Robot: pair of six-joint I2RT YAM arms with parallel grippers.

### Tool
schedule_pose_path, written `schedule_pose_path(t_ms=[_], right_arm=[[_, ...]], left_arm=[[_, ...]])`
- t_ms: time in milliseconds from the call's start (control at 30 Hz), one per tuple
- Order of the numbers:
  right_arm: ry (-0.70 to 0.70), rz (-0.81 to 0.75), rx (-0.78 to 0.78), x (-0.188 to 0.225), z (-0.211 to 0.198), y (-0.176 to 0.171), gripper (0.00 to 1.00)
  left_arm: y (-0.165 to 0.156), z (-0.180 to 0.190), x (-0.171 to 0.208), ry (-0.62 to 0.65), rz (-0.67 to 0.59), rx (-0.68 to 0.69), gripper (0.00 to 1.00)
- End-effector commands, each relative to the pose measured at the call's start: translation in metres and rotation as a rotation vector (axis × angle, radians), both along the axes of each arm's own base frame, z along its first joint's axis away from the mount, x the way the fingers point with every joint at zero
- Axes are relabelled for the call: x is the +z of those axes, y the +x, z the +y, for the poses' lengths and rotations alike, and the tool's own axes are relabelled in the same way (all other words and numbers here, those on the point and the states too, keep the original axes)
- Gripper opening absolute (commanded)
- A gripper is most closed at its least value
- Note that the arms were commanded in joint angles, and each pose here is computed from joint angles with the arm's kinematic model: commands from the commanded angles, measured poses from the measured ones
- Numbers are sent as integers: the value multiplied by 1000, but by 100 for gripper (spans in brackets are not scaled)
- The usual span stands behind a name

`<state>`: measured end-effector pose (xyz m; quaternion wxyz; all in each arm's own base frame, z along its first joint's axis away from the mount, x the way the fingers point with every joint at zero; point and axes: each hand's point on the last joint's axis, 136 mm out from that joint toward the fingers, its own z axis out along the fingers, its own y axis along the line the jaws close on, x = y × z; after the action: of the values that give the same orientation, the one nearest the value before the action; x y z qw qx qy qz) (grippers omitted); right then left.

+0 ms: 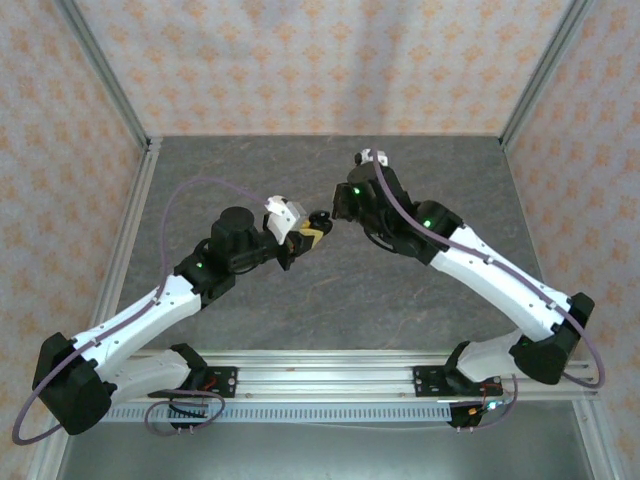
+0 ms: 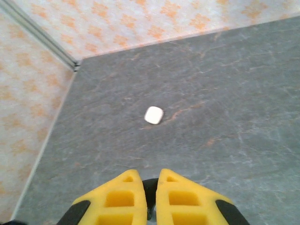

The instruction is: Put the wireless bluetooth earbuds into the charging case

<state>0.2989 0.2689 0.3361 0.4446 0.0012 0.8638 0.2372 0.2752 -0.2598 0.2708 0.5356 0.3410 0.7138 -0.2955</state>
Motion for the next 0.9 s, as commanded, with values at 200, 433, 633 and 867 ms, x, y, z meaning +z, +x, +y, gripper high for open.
schedule_pose_path(t_ms=[200, 433, 633, 867], right_arm=[[140, -94, 76, 22, 19, -24, 9], [164, -77, 115, 11, 29, -27, 9], [136, -79, 106, 3, 27, -26, 9], [123, -68, 112, -4, 28, -26, 9]], left_arm=[[7, 1, 36, -100, -58, 51, 0], [5, 4, 41, -112, -62, 65, 0], [3, 6, 43, -119, -61, 67, 0], [3, 6, 44, -119, -62, 68, 0]])
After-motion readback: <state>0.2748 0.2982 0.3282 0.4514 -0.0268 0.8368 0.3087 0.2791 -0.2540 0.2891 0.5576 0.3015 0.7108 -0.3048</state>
